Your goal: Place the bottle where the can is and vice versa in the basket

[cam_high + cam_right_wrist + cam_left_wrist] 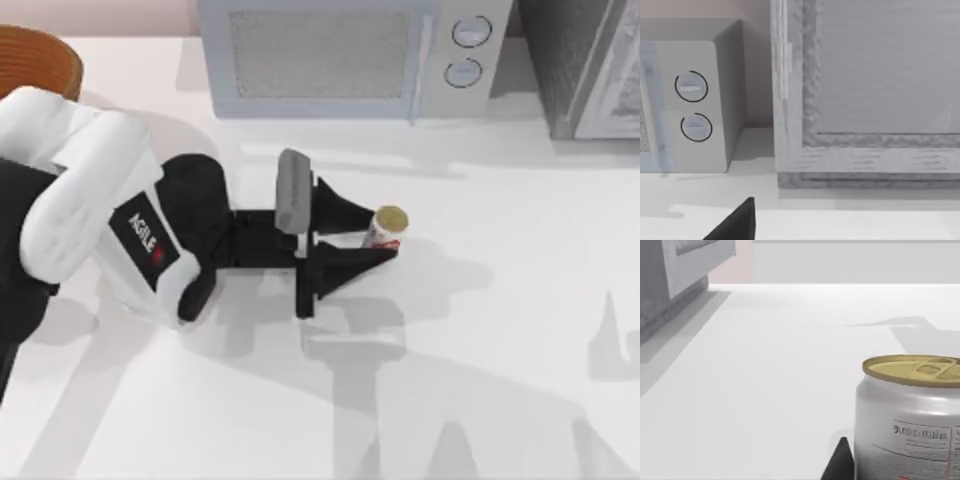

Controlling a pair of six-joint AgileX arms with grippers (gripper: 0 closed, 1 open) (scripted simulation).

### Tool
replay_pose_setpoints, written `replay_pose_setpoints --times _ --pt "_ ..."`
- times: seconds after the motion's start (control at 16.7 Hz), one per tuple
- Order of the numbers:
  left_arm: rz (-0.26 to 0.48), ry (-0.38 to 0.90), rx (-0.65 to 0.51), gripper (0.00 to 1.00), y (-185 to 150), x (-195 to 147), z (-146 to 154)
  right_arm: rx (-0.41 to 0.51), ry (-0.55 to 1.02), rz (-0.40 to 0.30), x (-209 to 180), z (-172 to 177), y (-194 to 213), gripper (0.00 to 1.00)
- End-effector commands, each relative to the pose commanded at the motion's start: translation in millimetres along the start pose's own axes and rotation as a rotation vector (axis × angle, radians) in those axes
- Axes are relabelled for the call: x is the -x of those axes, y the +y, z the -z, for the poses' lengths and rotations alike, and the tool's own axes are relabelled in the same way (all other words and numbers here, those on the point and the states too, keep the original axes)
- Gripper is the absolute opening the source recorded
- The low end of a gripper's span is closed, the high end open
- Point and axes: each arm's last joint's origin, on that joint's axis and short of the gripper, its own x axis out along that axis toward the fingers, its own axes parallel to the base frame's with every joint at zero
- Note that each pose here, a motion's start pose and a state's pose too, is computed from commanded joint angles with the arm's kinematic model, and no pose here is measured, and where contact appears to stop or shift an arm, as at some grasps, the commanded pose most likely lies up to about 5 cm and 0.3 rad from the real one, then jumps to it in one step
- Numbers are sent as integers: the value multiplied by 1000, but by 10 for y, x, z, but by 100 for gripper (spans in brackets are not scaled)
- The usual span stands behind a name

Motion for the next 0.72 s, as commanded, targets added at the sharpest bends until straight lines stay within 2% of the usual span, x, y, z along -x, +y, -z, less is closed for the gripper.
replay_pose_setpoints --times 0.72 --pt "0 0 0 98 0 0 0 0 0 0 0 0 0 100"
